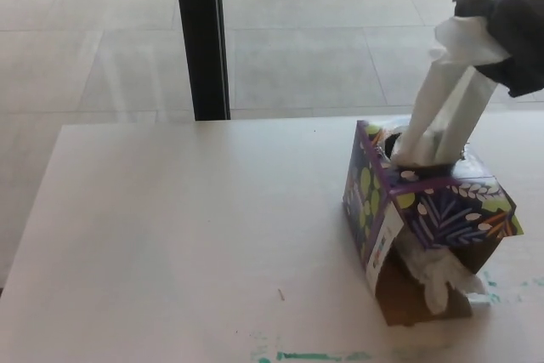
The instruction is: The robot uses its right hand to pull out a tissue from the tissue box kept in the middle of the desk and put it on the right side
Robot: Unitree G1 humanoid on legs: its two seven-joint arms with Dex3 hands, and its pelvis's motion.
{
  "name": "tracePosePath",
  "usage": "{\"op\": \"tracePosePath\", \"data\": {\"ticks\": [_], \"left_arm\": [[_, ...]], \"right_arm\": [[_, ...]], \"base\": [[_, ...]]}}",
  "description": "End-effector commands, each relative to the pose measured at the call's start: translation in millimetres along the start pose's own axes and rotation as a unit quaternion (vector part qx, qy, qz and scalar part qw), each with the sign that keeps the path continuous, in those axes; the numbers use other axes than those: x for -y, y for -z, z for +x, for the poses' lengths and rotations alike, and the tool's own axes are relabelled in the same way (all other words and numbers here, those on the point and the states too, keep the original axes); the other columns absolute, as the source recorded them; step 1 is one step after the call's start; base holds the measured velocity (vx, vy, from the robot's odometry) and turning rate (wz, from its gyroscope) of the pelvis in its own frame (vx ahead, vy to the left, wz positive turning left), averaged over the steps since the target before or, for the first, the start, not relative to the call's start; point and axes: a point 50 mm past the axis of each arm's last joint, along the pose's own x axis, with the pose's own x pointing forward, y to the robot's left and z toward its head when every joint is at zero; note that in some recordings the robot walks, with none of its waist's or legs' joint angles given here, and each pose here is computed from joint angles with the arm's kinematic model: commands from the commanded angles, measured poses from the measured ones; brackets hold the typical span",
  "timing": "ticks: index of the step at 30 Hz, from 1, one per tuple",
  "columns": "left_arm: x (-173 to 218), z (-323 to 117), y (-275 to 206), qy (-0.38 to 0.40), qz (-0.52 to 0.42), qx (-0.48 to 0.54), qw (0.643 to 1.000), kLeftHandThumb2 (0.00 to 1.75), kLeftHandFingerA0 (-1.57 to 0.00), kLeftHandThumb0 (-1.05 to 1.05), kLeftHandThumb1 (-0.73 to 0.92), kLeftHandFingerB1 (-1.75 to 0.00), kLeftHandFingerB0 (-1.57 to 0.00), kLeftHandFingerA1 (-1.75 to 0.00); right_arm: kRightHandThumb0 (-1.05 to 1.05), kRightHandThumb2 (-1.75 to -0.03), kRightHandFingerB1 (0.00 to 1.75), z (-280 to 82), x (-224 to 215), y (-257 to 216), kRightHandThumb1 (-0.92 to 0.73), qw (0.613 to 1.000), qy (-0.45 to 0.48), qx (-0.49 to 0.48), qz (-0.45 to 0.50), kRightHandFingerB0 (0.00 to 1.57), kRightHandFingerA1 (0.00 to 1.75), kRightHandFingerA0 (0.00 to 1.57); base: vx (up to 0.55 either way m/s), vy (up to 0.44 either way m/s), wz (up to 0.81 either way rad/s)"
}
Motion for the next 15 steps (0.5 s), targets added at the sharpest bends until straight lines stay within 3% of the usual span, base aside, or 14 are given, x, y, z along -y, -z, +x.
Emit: {"op": "tracePosePath", "data": {"ticks": [1,2,4,5,7,12,13,15], "left_arm": [[-13,-6,3,-0.011,-0.027,0.023,0.999,0.66,-0.52,-0.55,0.87,-0.47,-0.52,-0.61],[-14,-7,4,-0.013,-0.028,0.020,0.999,0.65,-0.53,-0.57,0.86,-0.46,-0.52,-0.61],[-15,-7,5,-0.015,-0.025,0.018,0.999,0.65,-0.54,-0.57,0.86,-0.46,-0.53,-0.62],[-15,-7,5,-0.016,-0.024,0.018,0.999,0.65,-0.56,-0.57,0.85,-0.46,-0.54,-0.62],[-14,-7,6,-0.019,-0.029,0.016,0.999,0.65,-0.56,-0.57,0.85,-0.46,-0.55,-0.62],[-15,-7,4,-0.023,-0.025,0.012,0.999,0.65,-0.57,-0.57,0.85,-0.47,-0.56,-0.61],[-16,-7,4,-0.021,-0.021,0.014,0.999,0.66,-0.54,-0.57,0.87,-0.47,-0.54,-0.61],[-17,-8,4,-0.019,-0.017,0.016,1.000,0.65,-0.54,-0.57,0.87,-0.47,-0.53,-0.61]], "right_arm": [[-0.30,-0.91,1.37,1,95,45,-0.61,0.948,0.312,-0.027,-0.058,0.74,1.75,1.01],[-0.35,-1.07,1.03,1,110,49,-0.55,0.944,0.322,-0.031,-0.067,0.83,1.35,1.26],[-0.36,-1.06,1.06,0,113,51,-0.55,0.942,0.327,-0.036,-0.073,0.83,1.35,1.26],[-0.31,-0.85,1.08,0,119,53,-0.60,0.936,0.338,-0.040,-0.086,0.81,1.67,1.05],[-0.31,-0.87,1.05,0,131,56,-0.59,0.929,0.352,-0.046,-0.104,0.80,1.68,1.07],[-0.29,-0.86,1.06,0,148,63,-0.58,0.925,0.361,-0.058,-0.108,0.79,1.68,1.05],[-0.37,-1.07,1.05,-1,152,66,-0.54,0.924,0.361,-0.064,-0.110,0.83,1.36,1.27],[-0.36,-1.07,1.05,-3,164,72,-0.54,0.921,0.365,-0.078,-0.113,0.83,1.36,1.27]], "base": [[0.00,0.000,0.00],[0.00,0.000,0.00],[0.00,0.000,0.00],[0.00,0.000,0.00],[0.00,0.000,0.00],[0.00,0.000,0.00],[0.00,0.000,0.00],[0.00,0.000,0.00]]}}
